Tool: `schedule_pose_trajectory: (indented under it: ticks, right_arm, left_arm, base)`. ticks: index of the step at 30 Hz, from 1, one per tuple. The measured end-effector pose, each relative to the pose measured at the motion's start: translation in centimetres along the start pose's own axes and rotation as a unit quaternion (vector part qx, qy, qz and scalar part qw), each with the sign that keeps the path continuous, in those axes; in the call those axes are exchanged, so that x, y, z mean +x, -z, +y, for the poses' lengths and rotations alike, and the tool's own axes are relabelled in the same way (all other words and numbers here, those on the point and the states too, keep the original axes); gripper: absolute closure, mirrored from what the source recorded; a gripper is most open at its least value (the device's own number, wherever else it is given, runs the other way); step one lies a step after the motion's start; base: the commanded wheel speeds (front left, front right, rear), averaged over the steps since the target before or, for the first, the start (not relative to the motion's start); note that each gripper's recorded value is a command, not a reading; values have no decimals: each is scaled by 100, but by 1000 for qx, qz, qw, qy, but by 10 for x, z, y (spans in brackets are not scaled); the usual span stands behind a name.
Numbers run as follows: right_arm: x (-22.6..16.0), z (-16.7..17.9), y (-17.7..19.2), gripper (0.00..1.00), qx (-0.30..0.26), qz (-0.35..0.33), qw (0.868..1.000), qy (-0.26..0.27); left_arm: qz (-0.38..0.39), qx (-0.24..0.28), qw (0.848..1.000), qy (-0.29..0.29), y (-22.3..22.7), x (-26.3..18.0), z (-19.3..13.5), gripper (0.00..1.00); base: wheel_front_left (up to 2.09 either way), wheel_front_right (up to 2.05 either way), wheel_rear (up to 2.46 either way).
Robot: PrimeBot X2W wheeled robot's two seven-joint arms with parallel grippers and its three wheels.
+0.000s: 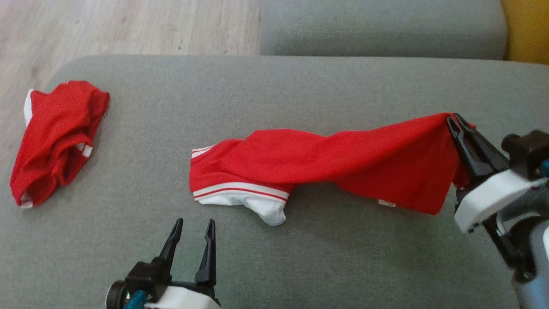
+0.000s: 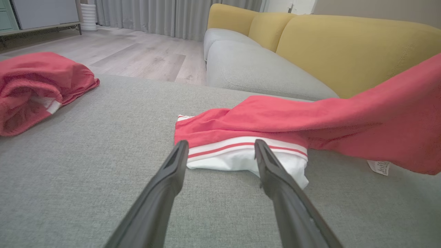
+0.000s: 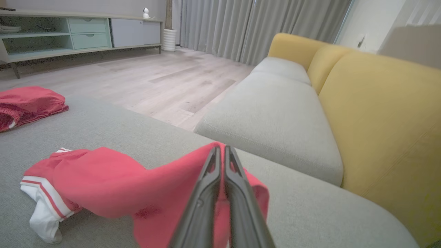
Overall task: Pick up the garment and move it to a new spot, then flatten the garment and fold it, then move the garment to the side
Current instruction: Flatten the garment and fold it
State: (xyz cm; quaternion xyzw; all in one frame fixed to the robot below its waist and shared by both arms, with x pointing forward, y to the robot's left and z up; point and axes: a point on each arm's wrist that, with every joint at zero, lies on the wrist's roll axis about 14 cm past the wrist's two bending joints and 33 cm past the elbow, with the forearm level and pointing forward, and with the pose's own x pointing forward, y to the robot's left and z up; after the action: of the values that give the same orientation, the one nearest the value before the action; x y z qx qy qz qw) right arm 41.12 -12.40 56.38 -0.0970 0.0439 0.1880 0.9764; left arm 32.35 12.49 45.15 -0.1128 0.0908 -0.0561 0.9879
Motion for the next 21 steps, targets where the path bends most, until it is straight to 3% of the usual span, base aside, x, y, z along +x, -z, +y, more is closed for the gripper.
schedule_pose_trajectory:
  ticks: [5,12,18,19,20,21]
  right_arm:
    - [36,-25,30,100,-14,67,998,9]
    - [109,-54,21,100,-38,72,996,24]
    - [159,-70,51,100,-49,107,992,41]
    - [167,-74,53,72,-46,102,993,48]
    - [174,-77,53,17,-48,94,993,53]
    - [181,-77,52,0,-54,86,993,54]
  left_arm:
    - [6,-5,1000,-6,4,3,5,0]
    - [-4,-1,1000,-16,-4,16,14,0]
    - [7,-3,1000,-27,3,21,19,0]
    - [10,-1,999,-30,4,22,21,0]
    - [13,-1,999,-34,6,23,23,0]
    - [16,-3,999,-35,8,25,24,0]
  base:
    - [0,0,0]
    - [0,0,0]
    - [0,0,0]
    - [0,0,0]
    - [0,0,0]
    - [0,0,0]
